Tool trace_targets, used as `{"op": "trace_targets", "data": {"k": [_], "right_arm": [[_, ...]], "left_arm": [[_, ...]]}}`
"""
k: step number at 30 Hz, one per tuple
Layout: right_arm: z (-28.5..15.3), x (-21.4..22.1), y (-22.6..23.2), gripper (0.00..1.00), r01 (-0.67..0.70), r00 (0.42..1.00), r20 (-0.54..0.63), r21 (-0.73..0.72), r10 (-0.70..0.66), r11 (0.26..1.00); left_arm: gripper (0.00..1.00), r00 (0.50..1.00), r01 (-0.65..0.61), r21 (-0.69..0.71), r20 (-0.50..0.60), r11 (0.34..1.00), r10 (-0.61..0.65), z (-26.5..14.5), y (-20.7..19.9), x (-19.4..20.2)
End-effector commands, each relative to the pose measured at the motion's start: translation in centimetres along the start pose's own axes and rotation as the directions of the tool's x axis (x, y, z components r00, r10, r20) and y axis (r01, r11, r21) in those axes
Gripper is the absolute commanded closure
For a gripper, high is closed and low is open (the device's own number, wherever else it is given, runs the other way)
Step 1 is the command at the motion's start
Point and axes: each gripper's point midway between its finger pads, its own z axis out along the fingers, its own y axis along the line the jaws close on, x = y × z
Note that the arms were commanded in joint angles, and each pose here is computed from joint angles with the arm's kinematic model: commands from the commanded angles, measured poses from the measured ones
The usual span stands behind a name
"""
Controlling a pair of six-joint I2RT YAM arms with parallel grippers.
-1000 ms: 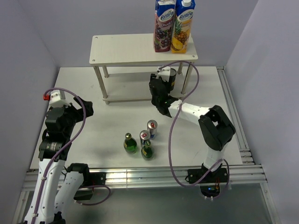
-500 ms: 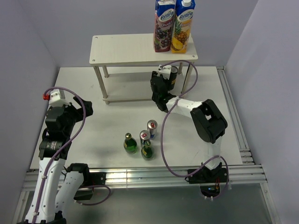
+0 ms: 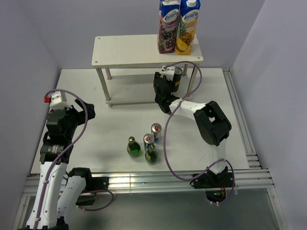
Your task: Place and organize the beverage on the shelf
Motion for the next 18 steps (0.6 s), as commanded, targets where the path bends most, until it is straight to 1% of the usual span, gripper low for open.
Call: {"op": "trace_targets", "data": {"k": [1,3,5,8,18], "right_arm": [[0.5,-4.0,0.3,0.30,-0.110,0.990,0.092,0.020,0.108,0.994],[0.4,-4.1,0.2,0.23,-0.109,0.990,0.091,0.022,0.107,0.994],[0.3,-4.1,0.2,0.20,-0.102,0.991,0.089,0.023,0.100,0.994],[0.0,-4.3,0.2,0.10,-0.096,0.992,0.090,0.022,0.093,0.995],[-1.7,-4.7,0.6,0.08,-0.089,0.992,0.092,0.008,0.088,0.996]], "left_arm": [[0.01,0.998,-0.009,0.042,0.063,0.999,0.006,-0.3,-1.0,-1.9],[0.01,0.998,-0.009,0.040,0.064,0.999,0.006,-0.3,-0.9,-1.9],[0.01,0.998,-0.007,0.040,0.062,0.999,0.004,-0.3,-0.9,-1.9],[0.01,0.998,-0.008,0.039,0.068,0.999,0.005,-0.3,-0.9,-2.0],[0.01,0.997,-0.006,0.036,0.072,0.999,0.004,-0.4,-0.8,-2.1]]}}
